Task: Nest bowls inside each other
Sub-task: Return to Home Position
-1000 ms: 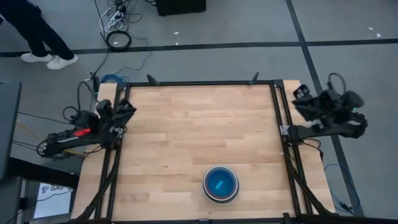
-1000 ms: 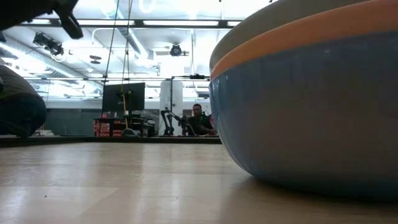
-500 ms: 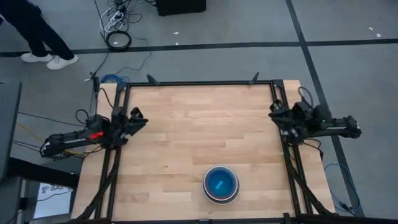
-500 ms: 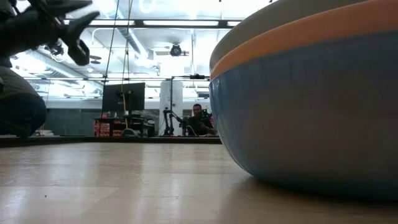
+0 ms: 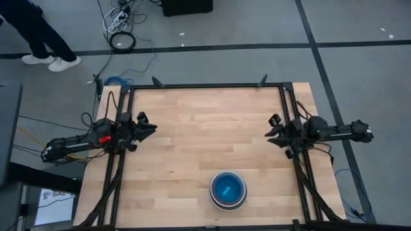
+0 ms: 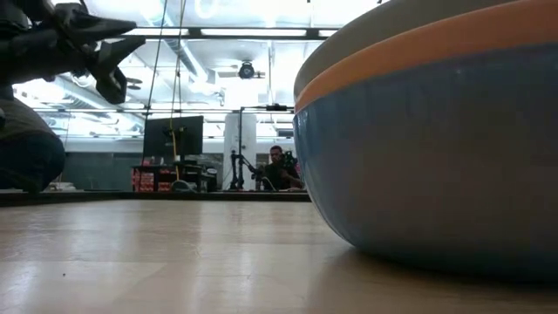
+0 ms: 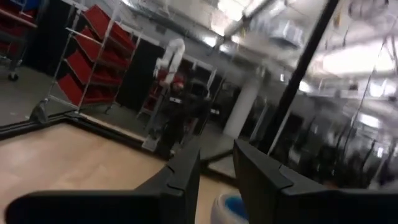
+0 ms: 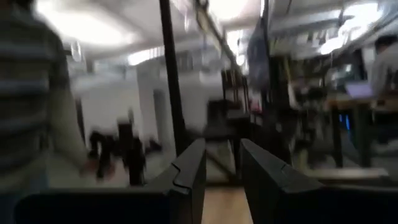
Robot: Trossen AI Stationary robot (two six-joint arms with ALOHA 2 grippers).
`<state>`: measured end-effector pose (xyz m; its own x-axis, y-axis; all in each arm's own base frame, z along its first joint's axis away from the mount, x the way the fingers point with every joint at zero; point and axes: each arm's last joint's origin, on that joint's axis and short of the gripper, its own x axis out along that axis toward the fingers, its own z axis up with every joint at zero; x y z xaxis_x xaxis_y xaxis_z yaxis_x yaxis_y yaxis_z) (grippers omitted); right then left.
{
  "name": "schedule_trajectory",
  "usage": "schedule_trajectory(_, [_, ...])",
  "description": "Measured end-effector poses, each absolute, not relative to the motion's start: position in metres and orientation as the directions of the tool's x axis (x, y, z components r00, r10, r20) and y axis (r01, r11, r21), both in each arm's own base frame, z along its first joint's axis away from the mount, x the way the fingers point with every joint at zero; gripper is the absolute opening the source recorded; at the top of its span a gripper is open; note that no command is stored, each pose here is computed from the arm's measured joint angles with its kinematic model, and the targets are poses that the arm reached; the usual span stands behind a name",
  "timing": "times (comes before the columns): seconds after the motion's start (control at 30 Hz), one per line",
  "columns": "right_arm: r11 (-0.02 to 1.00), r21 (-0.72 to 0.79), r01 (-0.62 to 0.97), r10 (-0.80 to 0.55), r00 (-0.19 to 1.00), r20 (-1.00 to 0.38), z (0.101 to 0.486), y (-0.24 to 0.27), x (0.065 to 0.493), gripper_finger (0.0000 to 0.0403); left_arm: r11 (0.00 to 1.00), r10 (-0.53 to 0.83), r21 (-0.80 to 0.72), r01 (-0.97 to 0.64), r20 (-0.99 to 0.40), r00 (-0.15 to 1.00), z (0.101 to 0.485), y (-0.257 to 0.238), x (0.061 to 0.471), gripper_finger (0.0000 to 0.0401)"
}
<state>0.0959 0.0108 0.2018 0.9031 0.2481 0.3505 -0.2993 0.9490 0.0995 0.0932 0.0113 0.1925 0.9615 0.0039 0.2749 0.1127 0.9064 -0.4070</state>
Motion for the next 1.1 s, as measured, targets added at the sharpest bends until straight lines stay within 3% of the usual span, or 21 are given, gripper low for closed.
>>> schedule_trajectory(0.13, [0.953, 0.12, -0.278, 0.261, 0.955, 0.137, 0.181, 0.011, 0.101, 0.0089, 0.952, -0.029, -0.297, 0.076, 0.159, 0.987, 0.181, 0.011, 0.096, 0.0106])
schedule_trajectory(0.27, [0.944, 0.231, -0.237, 0.252, 0.967, -0.037, 0.164, 0.011, 0.102, 0.0089, 0.983, -0.023, -0.182, 0.025, 0.017, 1.0, 0.168, 0.011, 0.098, 0.0106])
schedule_trajectory(0.43, [0.954, 0.191, -0.23, 0.241, 0.97, -0.035, 0.164, 0.011, 0.102, 0.0089, 0.996, -0.018, -0.087, 0.018, -0.002, 1.0, 0.166, 0.011, 0.099, 0.0106])
schedule_trajectory(1.1, [0.998, 0.004, -0.068, 0.067, 0.966, -0.249, 0.145, 0.006, 0.112, 0.0089, 0.99, -0.019, -0.142, 0.018, -0.002, 1.0, 0.166, 0.011, 0.099, 0.0106])
